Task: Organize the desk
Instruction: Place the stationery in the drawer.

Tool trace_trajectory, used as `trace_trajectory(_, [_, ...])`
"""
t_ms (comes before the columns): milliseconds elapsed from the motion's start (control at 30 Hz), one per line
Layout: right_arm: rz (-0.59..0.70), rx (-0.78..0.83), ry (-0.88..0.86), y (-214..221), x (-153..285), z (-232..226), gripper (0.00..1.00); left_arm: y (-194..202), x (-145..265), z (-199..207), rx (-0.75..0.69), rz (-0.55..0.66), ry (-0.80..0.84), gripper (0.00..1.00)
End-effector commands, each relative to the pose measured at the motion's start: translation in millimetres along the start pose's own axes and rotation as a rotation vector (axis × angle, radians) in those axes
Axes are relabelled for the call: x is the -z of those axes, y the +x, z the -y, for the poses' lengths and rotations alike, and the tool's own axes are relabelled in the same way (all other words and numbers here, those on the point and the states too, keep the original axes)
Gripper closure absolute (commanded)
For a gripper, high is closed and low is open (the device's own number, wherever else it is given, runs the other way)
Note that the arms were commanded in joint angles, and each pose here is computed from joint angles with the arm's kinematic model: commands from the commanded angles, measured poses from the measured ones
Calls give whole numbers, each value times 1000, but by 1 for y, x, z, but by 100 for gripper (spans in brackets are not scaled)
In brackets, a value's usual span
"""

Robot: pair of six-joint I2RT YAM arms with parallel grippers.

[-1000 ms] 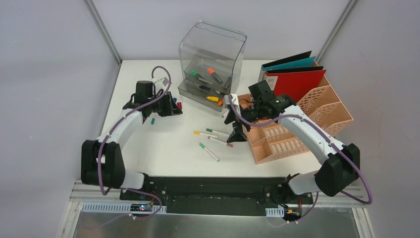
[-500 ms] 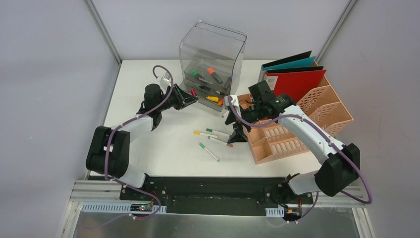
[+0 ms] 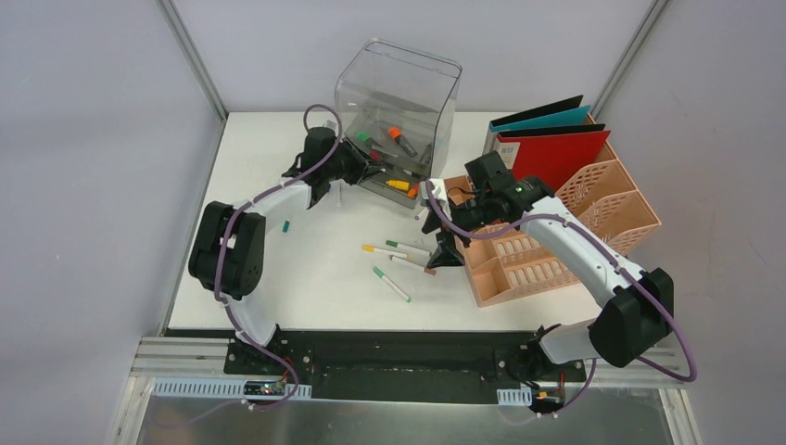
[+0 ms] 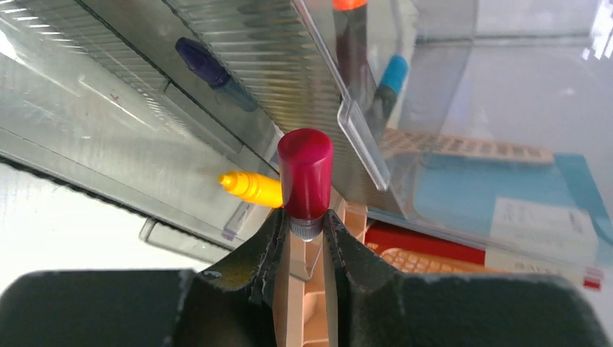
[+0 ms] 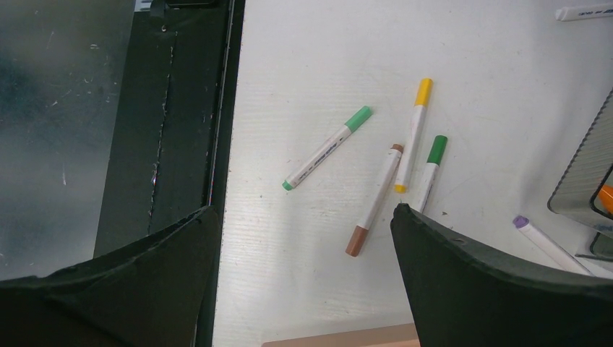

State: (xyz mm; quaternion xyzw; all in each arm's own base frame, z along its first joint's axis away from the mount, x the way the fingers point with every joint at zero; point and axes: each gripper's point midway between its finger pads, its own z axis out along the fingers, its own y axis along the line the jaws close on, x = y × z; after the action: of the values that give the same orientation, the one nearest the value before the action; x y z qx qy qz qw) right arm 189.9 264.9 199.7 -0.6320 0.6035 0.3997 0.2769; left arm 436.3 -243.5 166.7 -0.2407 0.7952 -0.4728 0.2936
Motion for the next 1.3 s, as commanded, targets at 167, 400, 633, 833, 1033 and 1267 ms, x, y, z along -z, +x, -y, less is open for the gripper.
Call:
trace_trajectory(167, [30, 87, 29, -17, 10, 2, 7, 5, -21, -3, 55, -64, -233, 85])
trace_trajectory(400, [28, 89, 33, -17, 10, 2, 7, 0, -18, 9, -67, -65, -192, 78])
trace_trajectory(633, [23, 87, 35, -15, 10, 3, 7, -5, -8, 40, -237, -20, -13, 61])
trace_trajectory(833, [21, 87, 38, -15, 10, 3, 7, -8, -3, 49, -293, 13, 57, 49])
trace_trajectory(1033, [19, 89, 41, -15, 10, 4, 7, -20, 32, 67, -427, 156, 110, 47])
trace_trajectory(1267, [15, 82, 35, -12, 8, 5, 7, -41, 109, 54, -661, 415, 5, 30])
